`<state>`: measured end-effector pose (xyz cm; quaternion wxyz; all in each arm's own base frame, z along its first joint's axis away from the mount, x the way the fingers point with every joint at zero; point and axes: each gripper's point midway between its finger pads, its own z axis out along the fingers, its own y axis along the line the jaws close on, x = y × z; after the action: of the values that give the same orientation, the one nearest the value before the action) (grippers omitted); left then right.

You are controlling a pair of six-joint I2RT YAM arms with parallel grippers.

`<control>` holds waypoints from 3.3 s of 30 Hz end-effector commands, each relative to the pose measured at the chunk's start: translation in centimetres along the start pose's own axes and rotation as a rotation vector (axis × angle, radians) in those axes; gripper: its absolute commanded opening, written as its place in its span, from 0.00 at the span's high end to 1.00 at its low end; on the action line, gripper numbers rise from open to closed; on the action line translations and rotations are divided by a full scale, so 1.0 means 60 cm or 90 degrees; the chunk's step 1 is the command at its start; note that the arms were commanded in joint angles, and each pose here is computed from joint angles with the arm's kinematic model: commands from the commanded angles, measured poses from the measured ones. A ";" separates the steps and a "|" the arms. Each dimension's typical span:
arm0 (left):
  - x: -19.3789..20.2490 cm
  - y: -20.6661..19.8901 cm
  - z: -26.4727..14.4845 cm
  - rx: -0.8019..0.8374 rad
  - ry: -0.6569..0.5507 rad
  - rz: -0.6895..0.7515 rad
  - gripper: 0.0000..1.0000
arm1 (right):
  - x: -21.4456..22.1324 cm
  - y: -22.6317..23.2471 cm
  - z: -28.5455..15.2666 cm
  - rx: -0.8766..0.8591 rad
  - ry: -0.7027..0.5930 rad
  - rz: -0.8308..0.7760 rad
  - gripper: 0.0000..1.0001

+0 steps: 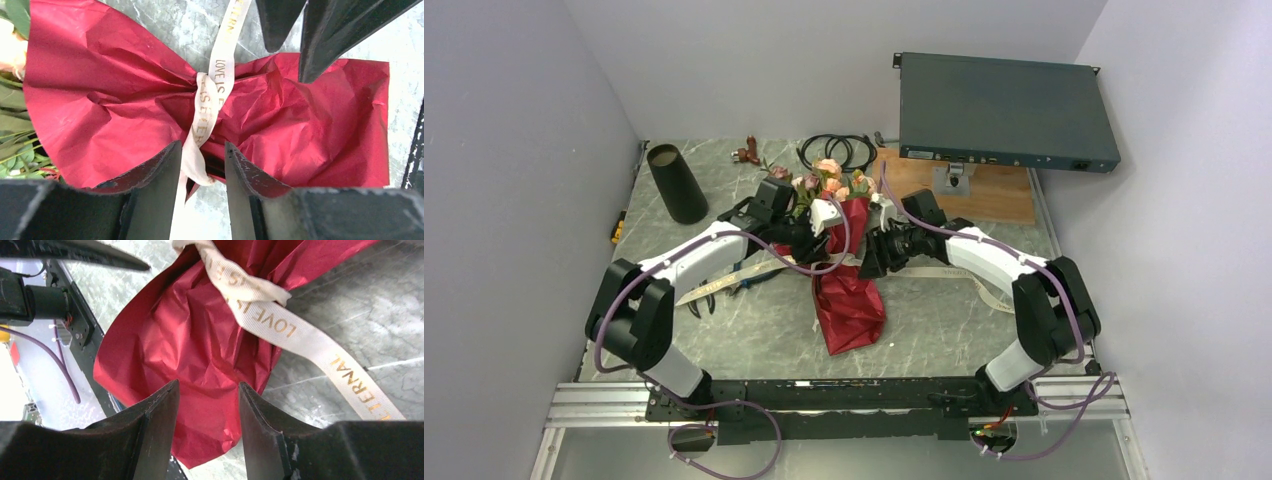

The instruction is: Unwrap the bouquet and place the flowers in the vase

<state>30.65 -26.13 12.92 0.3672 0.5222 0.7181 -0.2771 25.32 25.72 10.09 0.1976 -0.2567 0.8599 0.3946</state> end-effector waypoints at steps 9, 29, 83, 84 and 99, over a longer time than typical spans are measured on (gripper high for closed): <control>0.031 0.032 0.035 -0.028 0.080 0.013 0.60 | -0.061 -0.046 0.044 0.050 -0.018 0.026 0.51; 0.054 0.108 -0.030 -0.189 0.036 -0.158 1.00 | 0.018 -0.071 0.060 0.065 0.052 0.072 0.60; 0.045 0.075 -0.015 0.019 -0.018 -0.127 1.00 | -0.138 -0.013 0.035 0.016 -0.066 -0.064 0.59; 0.046 0.075 -0.017 0.025 -0.022 -0.154 1.00 | -0.143 -0.014 0.036 0.015 -0.069 -0.069 0.59; 0.061 0.104 -0.037 0.046 -0.079 -0.410 1.00 | -0.173 0.025 0.096 0.004 -0.074 -0.270 0.59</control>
<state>34.93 -19.94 10.21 0.3002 0.3105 0.8144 -0.3876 32.07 32.10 12.01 0.2706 -0.3440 0.8165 0.3765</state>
